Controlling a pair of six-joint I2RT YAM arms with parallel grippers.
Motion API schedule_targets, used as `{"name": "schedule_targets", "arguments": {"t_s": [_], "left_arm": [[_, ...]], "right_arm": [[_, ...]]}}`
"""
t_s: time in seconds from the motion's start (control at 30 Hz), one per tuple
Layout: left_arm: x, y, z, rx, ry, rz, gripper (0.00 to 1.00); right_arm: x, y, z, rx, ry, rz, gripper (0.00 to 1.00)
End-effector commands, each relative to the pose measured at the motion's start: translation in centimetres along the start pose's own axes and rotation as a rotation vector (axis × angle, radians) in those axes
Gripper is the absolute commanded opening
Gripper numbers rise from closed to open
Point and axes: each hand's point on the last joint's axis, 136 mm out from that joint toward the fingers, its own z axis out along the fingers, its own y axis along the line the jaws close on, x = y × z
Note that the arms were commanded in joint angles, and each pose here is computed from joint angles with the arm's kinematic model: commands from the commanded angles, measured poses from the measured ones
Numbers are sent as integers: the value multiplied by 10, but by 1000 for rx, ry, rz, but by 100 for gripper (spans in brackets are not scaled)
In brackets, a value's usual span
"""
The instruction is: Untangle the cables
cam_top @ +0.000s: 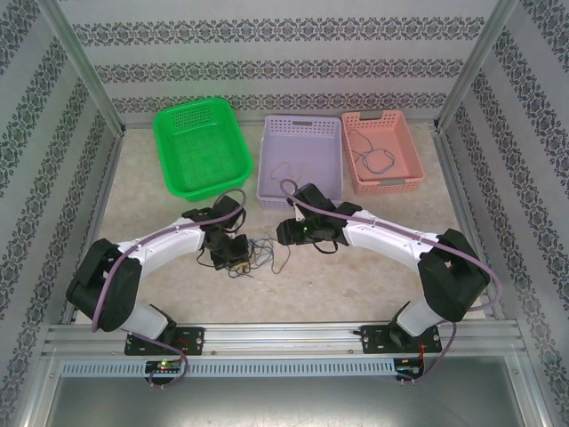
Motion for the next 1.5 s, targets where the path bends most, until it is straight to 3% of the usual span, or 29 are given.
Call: {"name": "schedule_targets", "arguments": {"t_s": [0.0, 0.13, 0.43, 0.67, 0.73, 0.8, 1.0, 1.2, 1.47], "left_arm": [[6, -11, -5, 8, 16, 88, 0], [1, -16, -3, -7, 10, 97, 0], [-1, -22, -3, -12, 16, 121, 0], [-1, -23, -2, -15, 20, 121, 0], [-2, -21, -3, -23, 15, 116, 0], [-2, -17, -6, -46, 4, 110, 0], [-16, 15, -28, -194, -77, 39, 0], [-33, 47, -42, -231, -132, -101, 0], [-43, 45, -45, -241, -135, -109, 0]], "right_arm": [[14, -23, 8, 73, 49, -72, 52], [35, -25, 22, 36, 149, -130, 50], [59, -35, 34, 57, 194, -120, 50], [49, -24, 60, 43, 207, -141, 38], [46, -21, 63, 56, 205, -146, 26], [42, -25, 61, 87, 184, -124, 3], [25, -86, -6, 286, 36, 62, 0], [11, -143, -96, 316, -140, 258, 0], [-13, -153, -167, 357, -295, 276, 0]]}}
